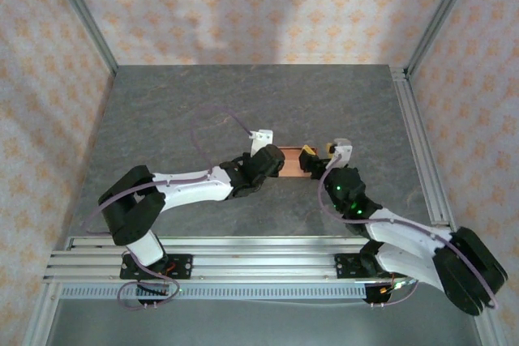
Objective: Fold the paper box
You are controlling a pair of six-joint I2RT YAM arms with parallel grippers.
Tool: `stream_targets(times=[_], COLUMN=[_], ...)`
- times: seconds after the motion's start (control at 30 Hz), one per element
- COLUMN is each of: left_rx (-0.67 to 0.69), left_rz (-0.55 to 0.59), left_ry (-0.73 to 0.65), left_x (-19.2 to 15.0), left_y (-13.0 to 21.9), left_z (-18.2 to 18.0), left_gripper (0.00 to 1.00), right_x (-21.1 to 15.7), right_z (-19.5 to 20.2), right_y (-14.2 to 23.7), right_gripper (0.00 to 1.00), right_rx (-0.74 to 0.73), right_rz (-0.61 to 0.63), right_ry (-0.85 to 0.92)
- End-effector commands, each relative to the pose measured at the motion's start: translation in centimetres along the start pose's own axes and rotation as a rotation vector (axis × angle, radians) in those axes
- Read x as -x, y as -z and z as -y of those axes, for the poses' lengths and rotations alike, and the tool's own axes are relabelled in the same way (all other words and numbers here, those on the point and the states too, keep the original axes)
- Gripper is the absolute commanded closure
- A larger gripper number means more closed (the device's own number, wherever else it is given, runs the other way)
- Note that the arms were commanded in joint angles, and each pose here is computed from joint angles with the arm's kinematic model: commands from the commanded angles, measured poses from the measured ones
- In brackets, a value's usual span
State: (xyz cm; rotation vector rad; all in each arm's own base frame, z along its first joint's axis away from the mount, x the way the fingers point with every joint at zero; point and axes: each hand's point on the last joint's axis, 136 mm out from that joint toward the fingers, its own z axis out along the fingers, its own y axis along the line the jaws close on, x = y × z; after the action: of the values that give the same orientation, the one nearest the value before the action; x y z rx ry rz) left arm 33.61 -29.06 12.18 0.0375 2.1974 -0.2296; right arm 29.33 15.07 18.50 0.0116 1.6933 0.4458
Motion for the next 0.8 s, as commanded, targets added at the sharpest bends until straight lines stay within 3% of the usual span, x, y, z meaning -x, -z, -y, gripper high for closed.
stream_targets(times=[0.0, 0.2, 0.4, 0.63, 0.77], left_rx=[0.050, 0.049, 0.052, 0.055, 0.059], left_rz=[-0.056, -0.055, -0.054, -0.045, -0.051], left_ry=[-0.067, -0.071, -0.082, -0.098, -0.105], left_x=[-2.2, -2.4, -2.6, -2.5, -2.6], left_y=[-0.7, -0.7, -0.7, -0.6, -0.6], left_z=[-0.8, -0.8, -0.7, -0.3, -0.2], left_gripper=[1.00, 1.00, 1.00, 1.00, 1.00], right_x=[0.2, 2.5, 1.5, -0.6, -2.7], right_z=[0.8, 3.0, 5.5, 5.0, 5.0], right_y=[0.7, 0.6, -1.0, -3.1, -3.3], right_gripper=[0.19, 0.20, 0.26, 0.31, 0.44], right_rx=[-0.056, -0.243, -0.388, -0.393, -0.400], right_rz=[-0.041, -0.107, -0.289, -0.458, -0.528], right_ry=[-0.005, -0.145, -0.402, -0.460, -0.483])
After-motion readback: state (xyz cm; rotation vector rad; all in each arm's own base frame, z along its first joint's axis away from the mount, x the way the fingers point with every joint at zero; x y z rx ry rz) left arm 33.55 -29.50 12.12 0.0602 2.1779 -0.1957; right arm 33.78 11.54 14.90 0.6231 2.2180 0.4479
